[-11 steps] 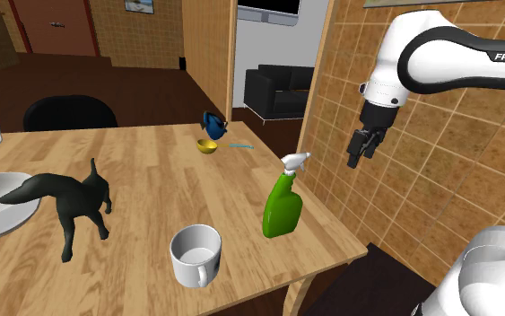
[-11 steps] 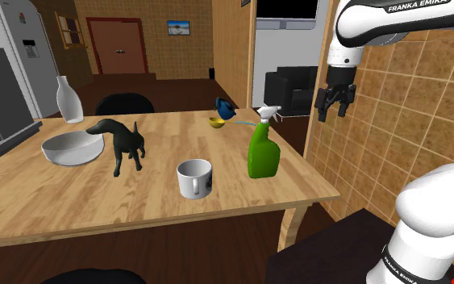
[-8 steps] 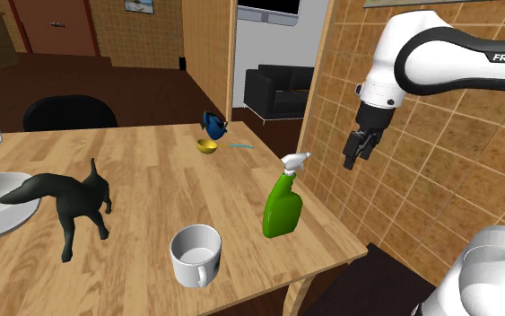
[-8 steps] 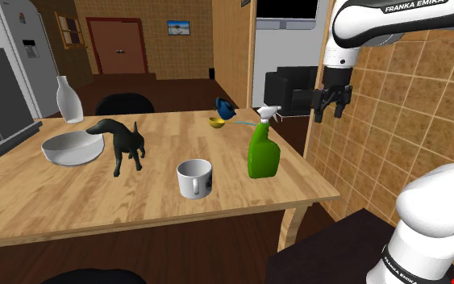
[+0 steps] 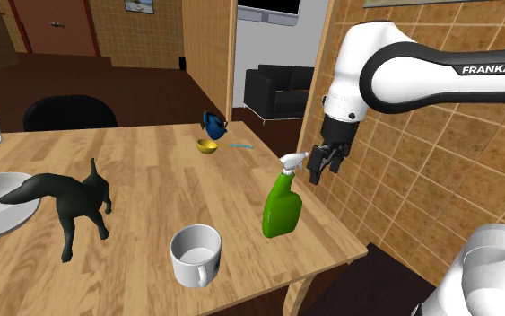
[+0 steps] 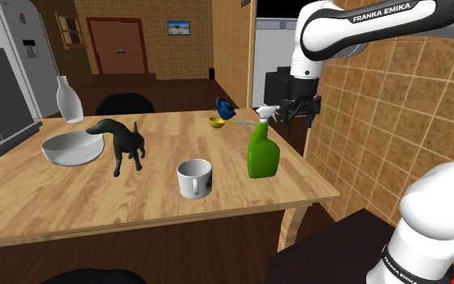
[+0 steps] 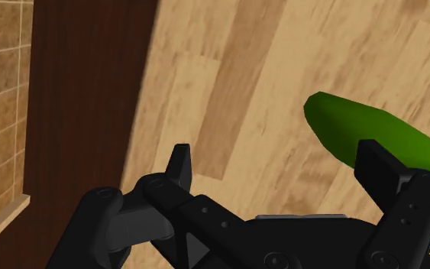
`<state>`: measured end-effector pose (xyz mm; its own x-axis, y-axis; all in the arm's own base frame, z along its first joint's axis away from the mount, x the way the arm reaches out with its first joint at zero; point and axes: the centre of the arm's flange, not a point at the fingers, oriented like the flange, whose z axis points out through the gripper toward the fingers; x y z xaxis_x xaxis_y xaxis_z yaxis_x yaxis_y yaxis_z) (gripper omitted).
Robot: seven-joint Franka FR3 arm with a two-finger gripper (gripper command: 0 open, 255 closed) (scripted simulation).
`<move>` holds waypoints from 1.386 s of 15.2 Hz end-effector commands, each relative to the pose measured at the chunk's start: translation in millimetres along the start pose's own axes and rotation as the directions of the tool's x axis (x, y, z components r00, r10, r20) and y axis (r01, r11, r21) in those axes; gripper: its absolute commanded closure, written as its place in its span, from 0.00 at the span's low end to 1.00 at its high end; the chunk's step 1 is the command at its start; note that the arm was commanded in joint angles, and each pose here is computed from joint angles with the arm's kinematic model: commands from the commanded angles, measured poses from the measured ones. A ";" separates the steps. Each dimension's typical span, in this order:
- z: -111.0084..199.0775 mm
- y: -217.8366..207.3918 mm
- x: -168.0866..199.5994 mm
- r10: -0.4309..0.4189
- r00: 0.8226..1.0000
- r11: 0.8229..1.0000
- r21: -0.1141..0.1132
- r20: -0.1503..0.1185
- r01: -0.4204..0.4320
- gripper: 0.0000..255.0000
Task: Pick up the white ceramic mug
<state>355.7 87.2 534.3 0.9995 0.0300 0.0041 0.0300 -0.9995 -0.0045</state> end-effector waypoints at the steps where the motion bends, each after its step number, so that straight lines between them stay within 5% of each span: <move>1: 9.0 -22.3 6.1 -0.002 1.000 1.000 0.005 0.000 0.002 0.00; 21: 71.1 -263.0 74.6 -0.038 0.999 0.998 0.049 0.004 0.038 0.00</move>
<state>418.5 340.4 470.0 0.9978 0.0669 0.0007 0.0669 -0.9965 -0.0501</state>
